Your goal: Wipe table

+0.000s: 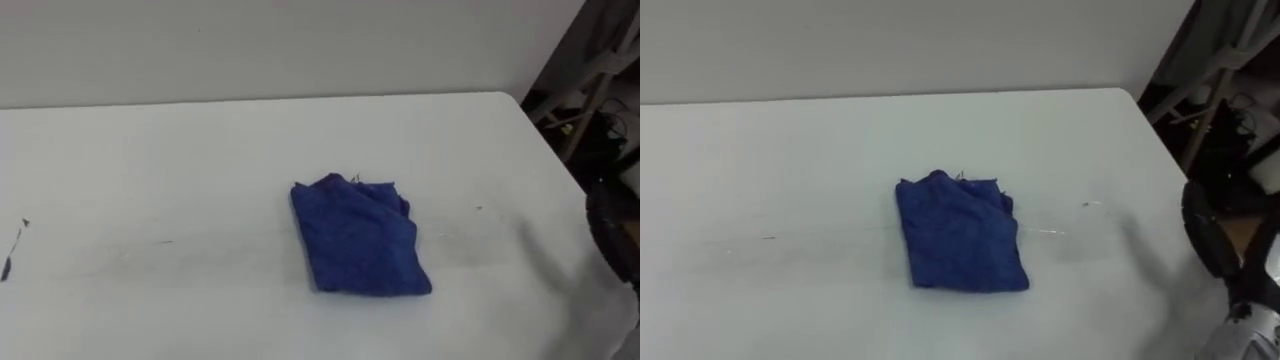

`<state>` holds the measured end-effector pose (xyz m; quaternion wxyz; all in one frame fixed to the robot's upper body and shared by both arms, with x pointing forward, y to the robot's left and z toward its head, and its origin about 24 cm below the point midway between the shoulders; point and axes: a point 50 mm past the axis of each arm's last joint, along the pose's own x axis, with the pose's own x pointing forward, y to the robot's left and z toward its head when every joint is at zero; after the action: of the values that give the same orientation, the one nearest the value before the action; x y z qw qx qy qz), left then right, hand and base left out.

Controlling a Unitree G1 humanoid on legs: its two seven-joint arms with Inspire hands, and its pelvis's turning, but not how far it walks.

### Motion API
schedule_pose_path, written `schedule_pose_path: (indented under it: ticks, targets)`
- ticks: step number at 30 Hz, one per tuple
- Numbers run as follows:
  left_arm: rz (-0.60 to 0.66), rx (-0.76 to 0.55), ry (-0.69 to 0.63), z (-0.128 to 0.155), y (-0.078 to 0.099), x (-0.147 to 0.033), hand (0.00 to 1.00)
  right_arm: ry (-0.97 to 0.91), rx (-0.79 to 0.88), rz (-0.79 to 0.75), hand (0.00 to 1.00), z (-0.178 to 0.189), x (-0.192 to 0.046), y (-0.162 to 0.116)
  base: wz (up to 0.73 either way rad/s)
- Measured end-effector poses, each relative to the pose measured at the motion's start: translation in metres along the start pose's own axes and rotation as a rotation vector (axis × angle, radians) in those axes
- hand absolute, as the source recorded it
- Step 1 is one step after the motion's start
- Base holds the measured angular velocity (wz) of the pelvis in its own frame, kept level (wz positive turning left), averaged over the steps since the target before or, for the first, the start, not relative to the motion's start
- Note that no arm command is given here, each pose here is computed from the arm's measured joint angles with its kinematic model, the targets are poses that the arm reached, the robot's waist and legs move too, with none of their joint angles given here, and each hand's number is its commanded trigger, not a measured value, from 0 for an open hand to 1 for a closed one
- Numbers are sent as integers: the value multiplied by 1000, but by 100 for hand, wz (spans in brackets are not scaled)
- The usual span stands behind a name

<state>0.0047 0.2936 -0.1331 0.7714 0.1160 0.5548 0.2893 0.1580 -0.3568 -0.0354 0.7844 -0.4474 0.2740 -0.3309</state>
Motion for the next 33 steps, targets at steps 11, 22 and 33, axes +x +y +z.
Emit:
schedule_pose_path:
  ticks: [11,22,33]
  targets:
    - [20,-24,14,-3,9,1,0,484,129,63,0,-96,-33,9,-4]
    - [19,-30,46,-9,12,2,0,849,127,211,0,-161,-85,15,-2]
    - [-2,26,140,-27,3,2,0,999,-26,646,0,-180,-168,59,0]
